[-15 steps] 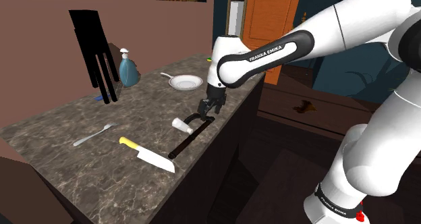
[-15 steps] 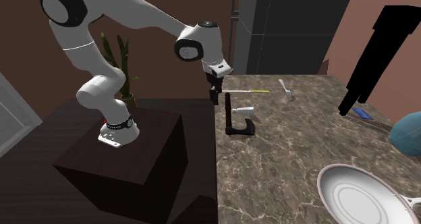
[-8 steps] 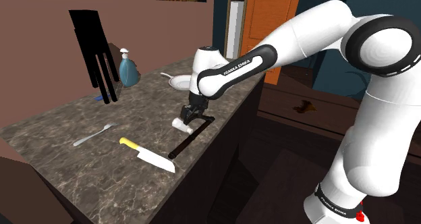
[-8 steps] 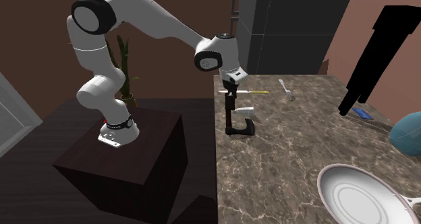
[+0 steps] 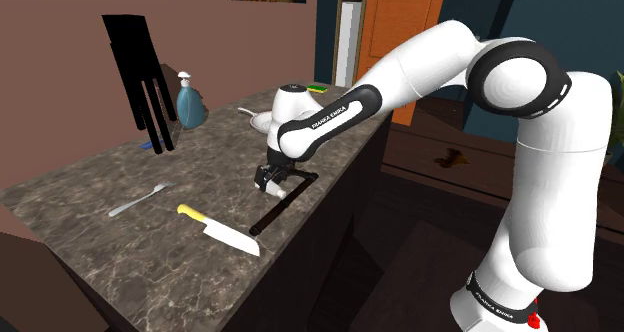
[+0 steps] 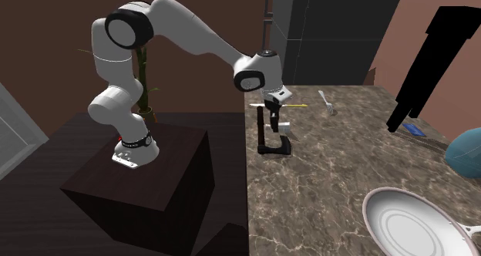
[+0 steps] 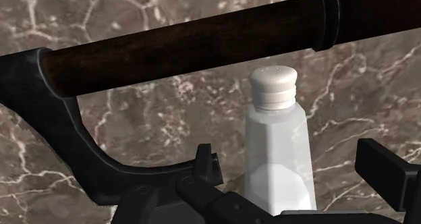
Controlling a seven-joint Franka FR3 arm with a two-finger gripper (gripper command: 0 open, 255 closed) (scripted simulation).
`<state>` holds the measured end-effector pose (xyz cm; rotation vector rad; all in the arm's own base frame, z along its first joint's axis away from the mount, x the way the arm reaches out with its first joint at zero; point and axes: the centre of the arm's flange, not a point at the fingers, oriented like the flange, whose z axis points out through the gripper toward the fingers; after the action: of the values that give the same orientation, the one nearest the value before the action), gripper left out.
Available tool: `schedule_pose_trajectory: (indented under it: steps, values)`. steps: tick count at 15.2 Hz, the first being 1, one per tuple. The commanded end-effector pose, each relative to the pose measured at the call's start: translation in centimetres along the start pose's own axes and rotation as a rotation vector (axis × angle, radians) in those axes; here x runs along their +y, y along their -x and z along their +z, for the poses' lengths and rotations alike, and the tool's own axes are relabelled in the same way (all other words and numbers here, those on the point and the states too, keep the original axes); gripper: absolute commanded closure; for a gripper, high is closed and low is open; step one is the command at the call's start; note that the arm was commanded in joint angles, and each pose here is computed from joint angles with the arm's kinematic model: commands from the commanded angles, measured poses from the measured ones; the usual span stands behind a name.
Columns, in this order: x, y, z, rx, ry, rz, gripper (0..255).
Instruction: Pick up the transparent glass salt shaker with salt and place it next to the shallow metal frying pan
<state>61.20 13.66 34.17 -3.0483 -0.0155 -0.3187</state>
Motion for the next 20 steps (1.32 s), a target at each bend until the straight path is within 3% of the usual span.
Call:
schedule_pose_trajectory:
  steps: [1, 10, 11, 20]
  values:
    - [-0.06, 0.01, 1.12, 0.001, 0.000, 0.000, 0]
    - [-0.06, 0.01, 1.95, 0.001, 0.000, 0.000, 0]
    - [-0.06, 0.01, 1.95, 0.001, 0.000, 0.000, 255]
    - [-0.06, 0.00, 1.95, 0.001, 0.000, 0.000, 255]
